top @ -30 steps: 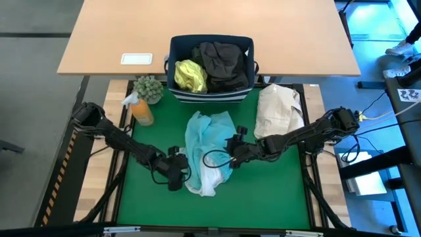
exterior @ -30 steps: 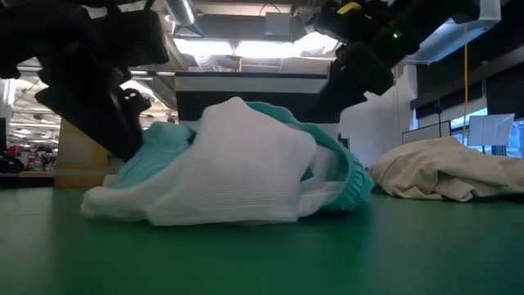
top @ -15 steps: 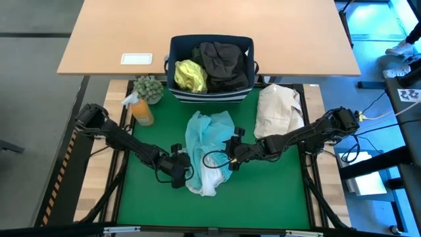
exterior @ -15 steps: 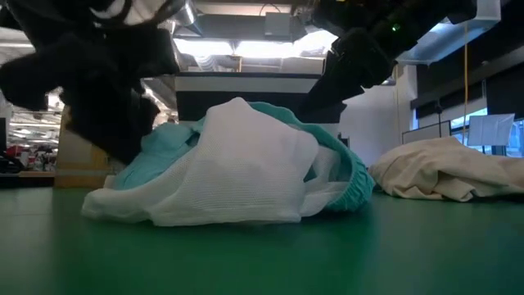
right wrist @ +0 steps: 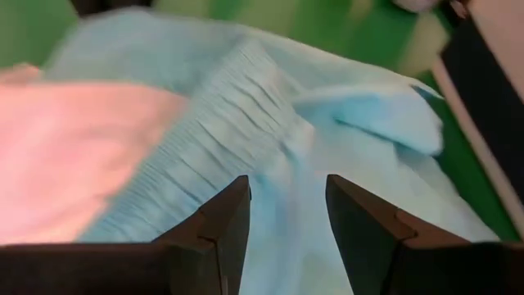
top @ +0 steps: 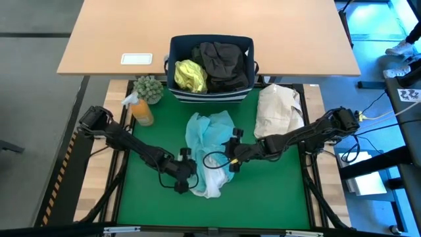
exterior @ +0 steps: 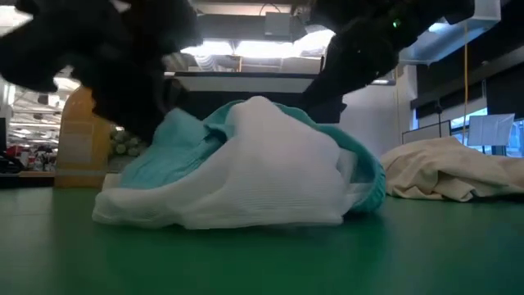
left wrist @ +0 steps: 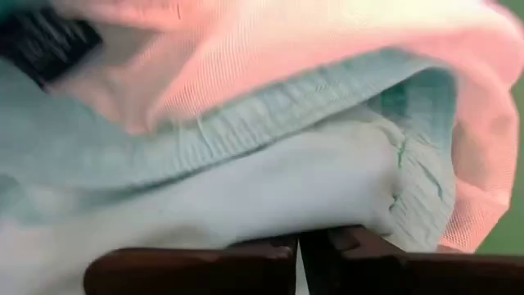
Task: Fold laundry
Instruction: Fold the blue shorts
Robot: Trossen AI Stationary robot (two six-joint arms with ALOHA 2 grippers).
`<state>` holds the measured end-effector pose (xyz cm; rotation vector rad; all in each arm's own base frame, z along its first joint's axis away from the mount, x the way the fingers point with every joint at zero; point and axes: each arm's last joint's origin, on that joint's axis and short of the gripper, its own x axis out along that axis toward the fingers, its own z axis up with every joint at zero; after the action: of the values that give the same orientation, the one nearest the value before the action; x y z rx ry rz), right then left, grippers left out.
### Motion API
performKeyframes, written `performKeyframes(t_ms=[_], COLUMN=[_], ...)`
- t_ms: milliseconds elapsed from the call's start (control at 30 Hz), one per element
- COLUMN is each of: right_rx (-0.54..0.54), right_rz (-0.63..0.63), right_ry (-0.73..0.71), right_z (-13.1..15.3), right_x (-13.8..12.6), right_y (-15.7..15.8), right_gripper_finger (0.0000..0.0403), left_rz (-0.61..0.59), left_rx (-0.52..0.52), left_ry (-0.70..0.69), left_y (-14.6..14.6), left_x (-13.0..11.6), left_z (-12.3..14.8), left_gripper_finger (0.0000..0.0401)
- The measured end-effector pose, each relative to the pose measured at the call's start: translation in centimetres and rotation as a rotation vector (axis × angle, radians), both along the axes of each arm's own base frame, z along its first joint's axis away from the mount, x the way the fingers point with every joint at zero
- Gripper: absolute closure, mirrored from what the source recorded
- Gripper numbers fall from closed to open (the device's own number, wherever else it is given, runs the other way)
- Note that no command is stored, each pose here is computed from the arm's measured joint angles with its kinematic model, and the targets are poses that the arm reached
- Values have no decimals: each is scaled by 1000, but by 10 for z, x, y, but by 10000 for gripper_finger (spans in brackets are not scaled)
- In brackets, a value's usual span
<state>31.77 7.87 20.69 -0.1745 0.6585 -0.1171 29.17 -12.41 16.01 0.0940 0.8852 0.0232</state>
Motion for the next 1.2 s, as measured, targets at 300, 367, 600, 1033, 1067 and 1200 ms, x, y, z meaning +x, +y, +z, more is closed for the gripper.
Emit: performKeyframes(t_ms=[300, 367, 600, 1033, 1067, 1200], right_rx=[29, 12, -40, -50, -49, -49], right_rz=[81, 91, 105, 93, 93, 93], right_ry=[-73, -91, -103, -108, -107, -108], right_z=[25, 30, 33, 34, 34, 34], right_x=[-14, -18, -23, -23, -23, -23], right_y=[16, 20, 28, 28, 28, 28], right_gripper_finger=[242, 242, 242, 242, 242, 242], left_rz=[-10, -21, -45, -21, -18, 13], left_rx=[108, 127, 146, 158, 173, 216], left_ry=[44, 65, 187, 342, 342, 322], left_y=[-6, -8, -8, -25, -25, -23], left_x=[14, 14, 7, -24, -27, -32], left_z=[42, 50, 58, 42, 38, 25], left_gripper_finger=[401, 401, 401, 369, 359, 314])
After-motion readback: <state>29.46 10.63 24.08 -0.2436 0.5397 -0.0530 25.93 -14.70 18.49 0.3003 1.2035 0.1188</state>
